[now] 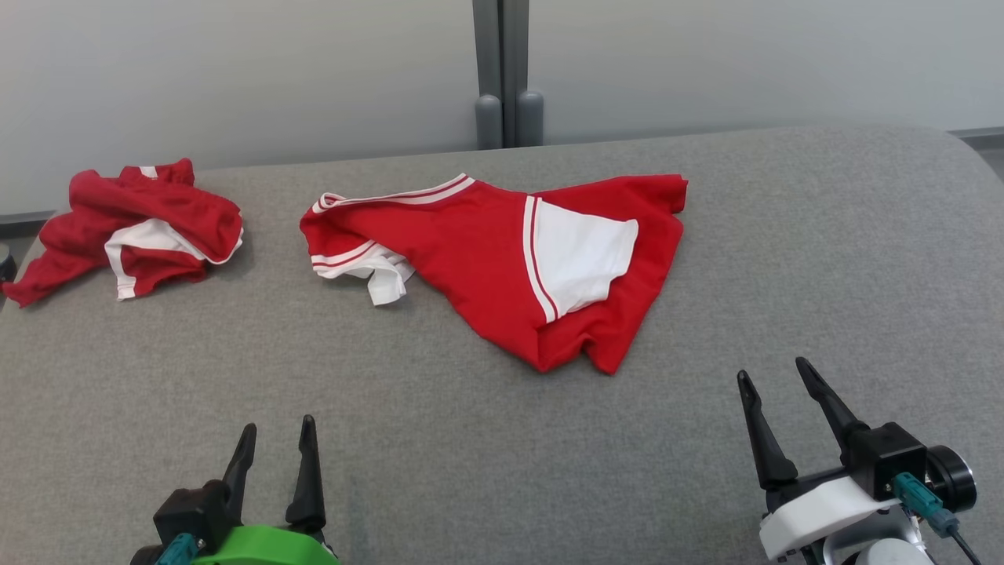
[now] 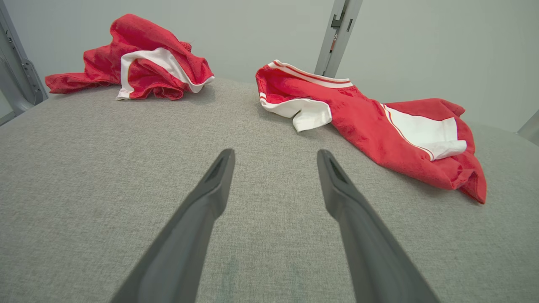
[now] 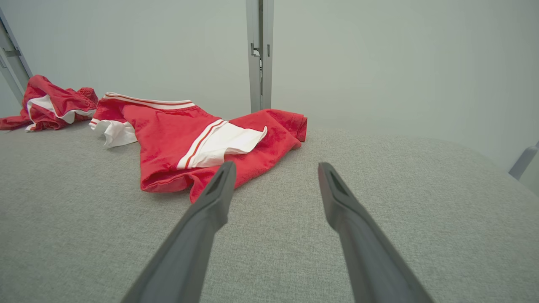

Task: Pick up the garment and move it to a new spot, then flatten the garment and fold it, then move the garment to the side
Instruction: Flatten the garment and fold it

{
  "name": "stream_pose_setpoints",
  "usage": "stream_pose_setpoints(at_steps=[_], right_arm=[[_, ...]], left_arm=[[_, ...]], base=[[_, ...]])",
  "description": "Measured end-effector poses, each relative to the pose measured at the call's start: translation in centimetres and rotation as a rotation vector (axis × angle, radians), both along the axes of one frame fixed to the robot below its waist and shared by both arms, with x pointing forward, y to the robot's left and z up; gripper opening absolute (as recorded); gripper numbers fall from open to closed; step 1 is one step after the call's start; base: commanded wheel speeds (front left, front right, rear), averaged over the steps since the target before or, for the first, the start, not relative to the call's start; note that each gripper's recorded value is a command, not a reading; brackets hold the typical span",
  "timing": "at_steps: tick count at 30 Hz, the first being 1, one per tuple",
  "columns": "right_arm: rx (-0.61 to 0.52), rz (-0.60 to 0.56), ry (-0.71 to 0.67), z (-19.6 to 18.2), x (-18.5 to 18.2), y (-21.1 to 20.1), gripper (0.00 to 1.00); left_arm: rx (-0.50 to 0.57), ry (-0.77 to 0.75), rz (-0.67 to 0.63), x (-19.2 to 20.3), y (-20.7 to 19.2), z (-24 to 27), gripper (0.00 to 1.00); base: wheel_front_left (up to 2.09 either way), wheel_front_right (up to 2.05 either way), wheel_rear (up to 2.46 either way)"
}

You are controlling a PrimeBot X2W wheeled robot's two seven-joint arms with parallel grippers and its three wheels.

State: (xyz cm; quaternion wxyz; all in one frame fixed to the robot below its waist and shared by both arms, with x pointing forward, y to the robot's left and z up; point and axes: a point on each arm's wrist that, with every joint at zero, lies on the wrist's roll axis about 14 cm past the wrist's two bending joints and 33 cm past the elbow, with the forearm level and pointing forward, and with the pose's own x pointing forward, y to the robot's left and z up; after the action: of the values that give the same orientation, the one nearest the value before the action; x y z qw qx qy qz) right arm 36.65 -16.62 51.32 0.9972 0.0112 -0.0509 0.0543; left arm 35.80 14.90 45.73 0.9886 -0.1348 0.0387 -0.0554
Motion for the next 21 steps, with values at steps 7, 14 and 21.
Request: stream_pose_setpoints(at_steps=[7,14,21], right_arm=[[0.001,0.004,0.002,-0.1,0.2,0.1,1.0],[-0.004,0.02,0.009,-0.3,1.3,0.7,1.0],[-0.058,0.046,-0.023,0.8,5.9,1.6,1.0]], left_arm=[[0.001,0.011,0.0,0.0,0.0,-0.3,1.0],[0.001,0.011,-0.002,0.6,-0.1,-0.4,1.0],[-0.007,-0.012,-0.011,2.3,-0.4,0.3,1.0]], base=[[0.0,0.0,0.0],[0.0,0.0,0.0],[0.0,0.0,0.0]])
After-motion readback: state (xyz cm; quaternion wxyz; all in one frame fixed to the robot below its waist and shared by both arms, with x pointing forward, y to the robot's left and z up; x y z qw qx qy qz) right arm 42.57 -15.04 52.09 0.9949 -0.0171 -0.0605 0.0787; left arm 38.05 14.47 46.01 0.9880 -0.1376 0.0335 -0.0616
